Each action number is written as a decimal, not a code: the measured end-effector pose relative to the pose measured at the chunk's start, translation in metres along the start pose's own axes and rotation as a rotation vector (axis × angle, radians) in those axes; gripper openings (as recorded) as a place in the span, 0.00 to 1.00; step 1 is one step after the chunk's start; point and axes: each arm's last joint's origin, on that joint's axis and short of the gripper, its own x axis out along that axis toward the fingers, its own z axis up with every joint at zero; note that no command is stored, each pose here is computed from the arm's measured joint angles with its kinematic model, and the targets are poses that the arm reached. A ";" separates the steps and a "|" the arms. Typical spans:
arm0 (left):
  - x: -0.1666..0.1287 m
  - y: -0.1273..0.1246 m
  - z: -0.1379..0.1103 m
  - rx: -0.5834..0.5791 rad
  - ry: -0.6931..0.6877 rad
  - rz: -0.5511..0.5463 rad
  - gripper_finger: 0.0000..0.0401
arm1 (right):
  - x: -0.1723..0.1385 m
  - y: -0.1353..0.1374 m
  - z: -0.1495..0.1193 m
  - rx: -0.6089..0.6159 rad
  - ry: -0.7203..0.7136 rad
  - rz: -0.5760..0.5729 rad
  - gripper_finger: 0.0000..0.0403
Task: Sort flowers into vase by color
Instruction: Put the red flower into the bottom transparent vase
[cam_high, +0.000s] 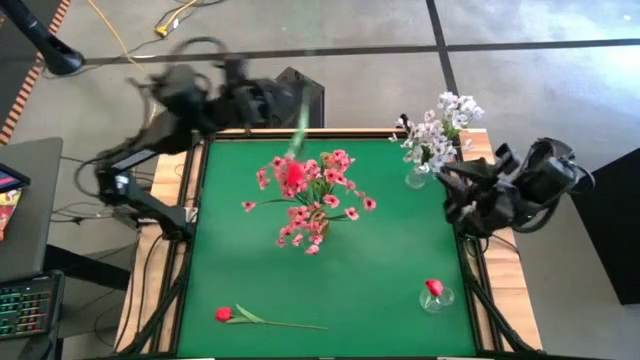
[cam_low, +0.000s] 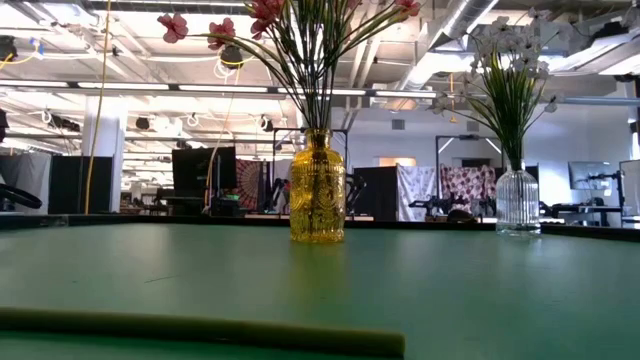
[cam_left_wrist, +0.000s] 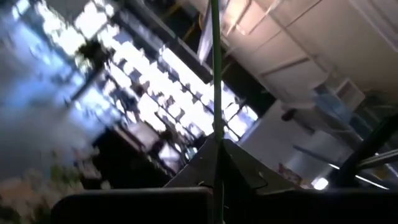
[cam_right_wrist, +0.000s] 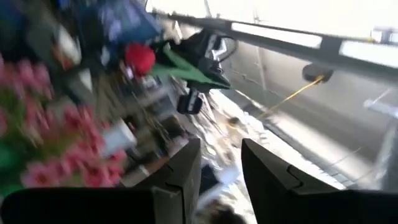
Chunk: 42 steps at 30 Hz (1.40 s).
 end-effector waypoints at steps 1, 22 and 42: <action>0.008 0.005 -0.005 -0.030 0.025 -0.002 0.00 | 0.003 0.002 -0.001 -0.056 0.019 -0.003 0.35; 0.082 0.071 -0.065 -0.372 0.249 0.037 0.00 | 0.109 0.019 -0.021 -0.610 0.266 0.031 0.34; 0.078 0.082 -0.073 -0.357 0.309 0.175 0.00 | 0.135 0.038 -0.029 -0.799 0.242 0.112 0.30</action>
